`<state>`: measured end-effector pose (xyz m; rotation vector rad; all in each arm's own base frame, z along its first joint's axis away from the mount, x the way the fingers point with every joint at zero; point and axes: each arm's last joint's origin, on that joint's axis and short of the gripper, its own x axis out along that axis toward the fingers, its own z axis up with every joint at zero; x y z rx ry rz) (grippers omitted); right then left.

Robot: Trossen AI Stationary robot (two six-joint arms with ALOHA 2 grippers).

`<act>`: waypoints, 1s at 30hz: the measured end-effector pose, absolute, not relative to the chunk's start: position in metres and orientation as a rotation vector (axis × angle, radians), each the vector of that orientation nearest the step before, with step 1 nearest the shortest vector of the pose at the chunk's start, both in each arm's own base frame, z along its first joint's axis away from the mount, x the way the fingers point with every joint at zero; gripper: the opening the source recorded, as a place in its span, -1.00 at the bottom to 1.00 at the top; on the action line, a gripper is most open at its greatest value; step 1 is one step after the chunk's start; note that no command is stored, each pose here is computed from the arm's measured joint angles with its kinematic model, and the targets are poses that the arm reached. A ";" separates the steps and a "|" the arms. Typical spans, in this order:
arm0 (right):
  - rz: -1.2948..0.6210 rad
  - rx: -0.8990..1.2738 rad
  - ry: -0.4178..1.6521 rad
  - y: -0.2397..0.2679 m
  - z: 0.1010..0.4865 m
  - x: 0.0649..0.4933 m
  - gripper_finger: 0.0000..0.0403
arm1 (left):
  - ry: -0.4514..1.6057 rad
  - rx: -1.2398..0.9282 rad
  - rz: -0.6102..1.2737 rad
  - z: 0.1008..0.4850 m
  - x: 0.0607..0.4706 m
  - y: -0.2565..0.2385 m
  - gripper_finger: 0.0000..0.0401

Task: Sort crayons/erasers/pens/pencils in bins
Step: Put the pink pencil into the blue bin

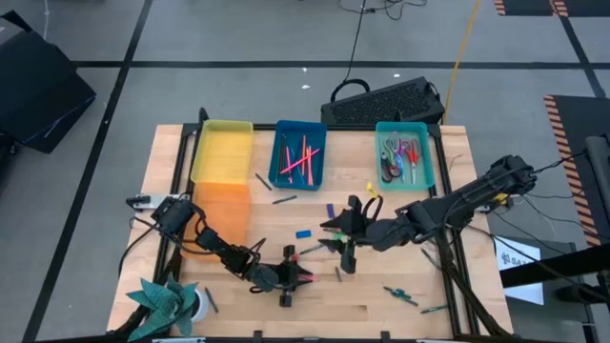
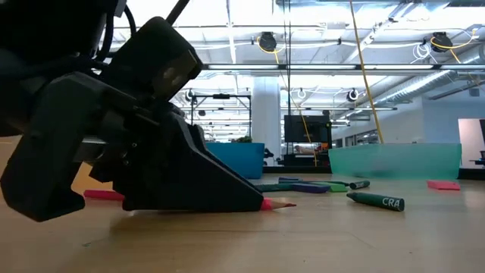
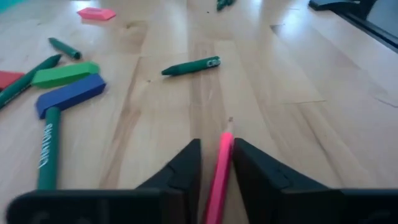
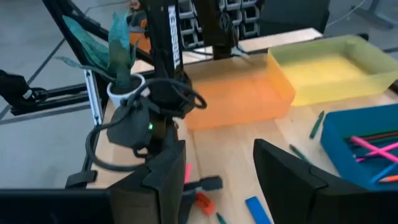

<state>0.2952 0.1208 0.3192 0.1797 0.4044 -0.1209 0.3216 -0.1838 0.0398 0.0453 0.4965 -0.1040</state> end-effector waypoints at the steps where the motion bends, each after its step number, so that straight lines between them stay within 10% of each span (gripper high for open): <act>1: -0.121 0.174 0.399 0.119 0.321 0.294 -0.09 | 0.497 0.045 -0.116 0.040 0.322 -0.184 -0.59; 6: -0.120 0.160 0.373 0.114 0.330 0.289 -0.09 | 0.500 0.040 -0.147 0.035 0.324 -0.182 -0.92; 16: -0.151 0.215 0.329 0.106 0.344 0.278 -0.09 | 0.489 0.038 -0.154 0.051 0.328 -0.181 -0.91; 30: -0.170 0.277 0.303 0.105 0.352 0.268 -0.09 | 0.512 0.037 0.038 0.168 0.351 -0.134 -0.91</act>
